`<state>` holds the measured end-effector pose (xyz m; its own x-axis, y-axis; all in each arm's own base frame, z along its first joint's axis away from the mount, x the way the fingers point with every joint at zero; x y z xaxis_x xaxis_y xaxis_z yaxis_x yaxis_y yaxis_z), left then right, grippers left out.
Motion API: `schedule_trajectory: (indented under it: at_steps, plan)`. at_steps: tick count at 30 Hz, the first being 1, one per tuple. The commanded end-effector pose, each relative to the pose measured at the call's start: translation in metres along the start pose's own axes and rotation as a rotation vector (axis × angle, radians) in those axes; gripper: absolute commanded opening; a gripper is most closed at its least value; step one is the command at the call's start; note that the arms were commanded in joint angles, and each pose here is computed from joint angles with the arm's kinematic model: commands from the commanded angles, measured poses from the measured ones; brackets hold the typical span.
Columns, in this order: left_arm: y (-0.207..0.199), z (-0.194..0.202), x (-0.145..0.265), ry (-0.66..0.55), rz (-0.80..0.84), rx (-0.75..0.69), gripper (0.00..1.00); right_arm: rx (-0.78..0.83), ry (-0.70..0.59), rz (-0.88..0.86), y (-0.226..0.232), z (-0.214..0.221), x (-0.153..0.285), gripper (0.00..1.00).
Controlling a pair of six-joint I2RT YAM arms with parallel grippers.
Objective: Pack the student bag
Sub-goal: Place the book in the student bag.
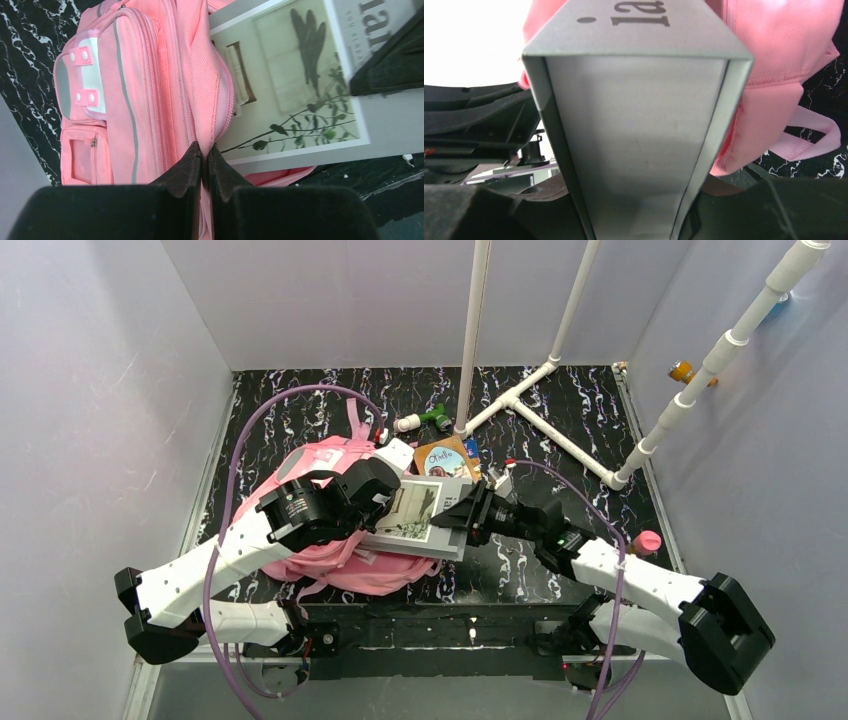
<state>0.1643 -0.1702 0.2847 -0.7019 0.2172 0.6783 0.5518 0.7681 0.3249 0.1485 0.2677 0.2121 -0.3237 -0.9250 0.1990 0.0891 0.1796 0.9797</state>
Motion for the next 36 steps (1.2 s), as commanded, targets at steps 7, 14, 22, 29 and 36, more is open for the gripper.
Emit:
schedule_trajectory:
  at_steps: [7,14,22,29,36]
  plan:
    - [-0.014,-0.030,0.012,-0.130,0.118,0.124,0.00,0.081,-0.149,-0.076,0.023,-0.009,-0.045,0.01]
    - [-0.020,-0.036,0.008,-0.137,0.138,0.143,0.00,0.100,-0.163,-0.089,0.026,0.006,-0.088,0.04]
    - [-0.019,-0.039,0.008,-0.149,0.130,0.141,0.00,0.131,-0.154,-0.072,0.011,0.021,-0.118,0.46]
    - [-0.018,-0.032,0.006,-0.144,0.122,0.139,0.00,0.215,-0.117,0.072,-0.017,0.026,-0.102,0.91]
    - [-0.022,-0.031,0.003,-0.134,0.133,0.131,0.00,0.297,-0.109,0.187,-0.036,0.029,-0.063,0.98]
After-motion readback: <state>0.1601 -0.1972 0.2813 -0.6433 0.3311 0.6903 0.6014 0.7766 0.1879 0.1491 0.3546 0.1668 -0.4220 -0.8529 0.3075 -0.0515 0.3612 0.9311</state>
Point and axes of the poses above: each gripper's point midway between its finger pads, its own x axis back along the fingers, its own y axis along the line the jaws close on, z = x × y, the point moved 4 cm from there along x, back along the fingers, and after that the axes turned 6 degrees about -x, right-handed, at the moved point
